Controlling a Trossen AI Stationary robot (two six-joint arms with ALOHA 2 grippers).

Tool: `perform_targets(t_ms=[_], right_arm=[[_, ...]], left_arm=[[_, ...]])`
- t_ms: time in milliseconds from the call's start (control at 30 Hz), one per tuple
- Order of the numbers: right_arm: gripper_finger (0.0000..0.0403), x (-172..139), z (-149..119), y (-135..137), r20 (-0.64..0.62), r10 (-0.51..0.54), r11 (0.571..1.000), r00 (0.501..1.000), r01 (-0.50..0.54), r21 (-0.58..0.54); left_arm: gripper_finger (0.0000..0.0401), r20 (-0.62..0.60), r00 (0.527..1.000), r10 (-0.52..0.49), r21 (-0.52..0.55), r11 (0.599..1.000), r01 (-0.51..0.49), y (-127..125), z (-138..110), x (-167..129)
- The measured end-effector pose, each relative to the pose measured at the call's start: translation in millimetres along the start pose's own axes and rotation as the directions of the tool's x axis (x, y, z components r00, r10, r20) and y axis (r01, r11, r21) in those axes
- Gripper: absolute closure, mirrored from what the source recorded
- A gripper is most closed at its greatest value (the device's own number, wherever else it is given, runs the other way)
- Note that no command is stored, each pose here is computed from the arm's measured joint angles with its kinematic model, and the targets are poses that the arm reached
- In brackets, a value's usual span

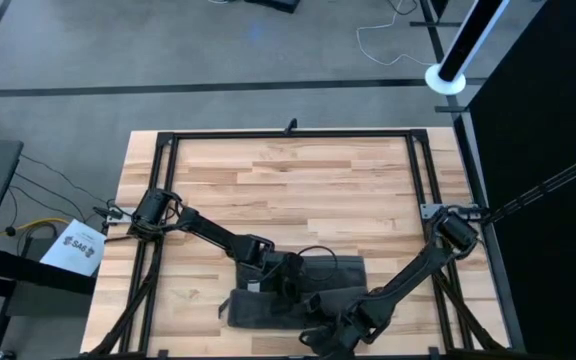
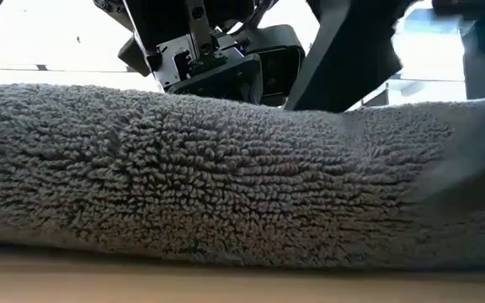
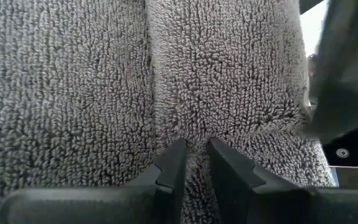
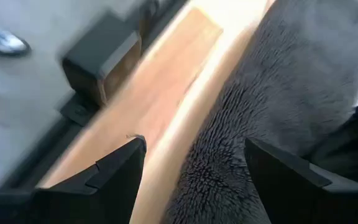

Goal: Roll towel
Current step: Roll the gray towel

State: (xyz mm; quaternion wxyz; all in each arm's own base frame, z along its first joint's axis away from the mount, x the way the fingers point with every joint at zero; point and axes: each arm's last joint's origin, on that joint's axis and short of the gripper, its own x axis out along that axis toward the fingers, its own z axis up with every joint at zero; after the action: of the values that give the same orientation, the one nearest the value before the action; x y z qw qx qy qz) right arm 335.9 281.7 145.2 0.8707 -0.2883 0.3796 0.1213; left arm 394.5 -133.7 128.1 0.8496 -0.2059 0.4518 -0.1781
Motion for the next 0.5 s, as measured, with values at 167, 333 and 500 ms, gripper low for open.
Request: perform_targets(t_ms=[167,333,500], right_arm=[[0.0142,-0.3,-3.6,-1.8,-0.036,-0.093,0.995,0.995,0.095,0.038],[0.0212,3.4,-10.4,-8.0,-0.098,-0.089,0.988,0.991,0.100,0.116],[0.0328,4.1,-10.0,-8.1,-0.094,-0.052,0.990,0.994,0.064,0.127]], left_arm=[[0.0345,0.001,1.000,-0.001,-0.011,1.000,0.001,0.0,0.1,0.0],[0.0345,0.004,1.000,0.003,-0.051,0.999,-0.003,4.0,2.0,-1.4],[0.0345,0.005,1.000,-0.001,-0.076,0.997,0.002,9.0,4.4,-3.3]])
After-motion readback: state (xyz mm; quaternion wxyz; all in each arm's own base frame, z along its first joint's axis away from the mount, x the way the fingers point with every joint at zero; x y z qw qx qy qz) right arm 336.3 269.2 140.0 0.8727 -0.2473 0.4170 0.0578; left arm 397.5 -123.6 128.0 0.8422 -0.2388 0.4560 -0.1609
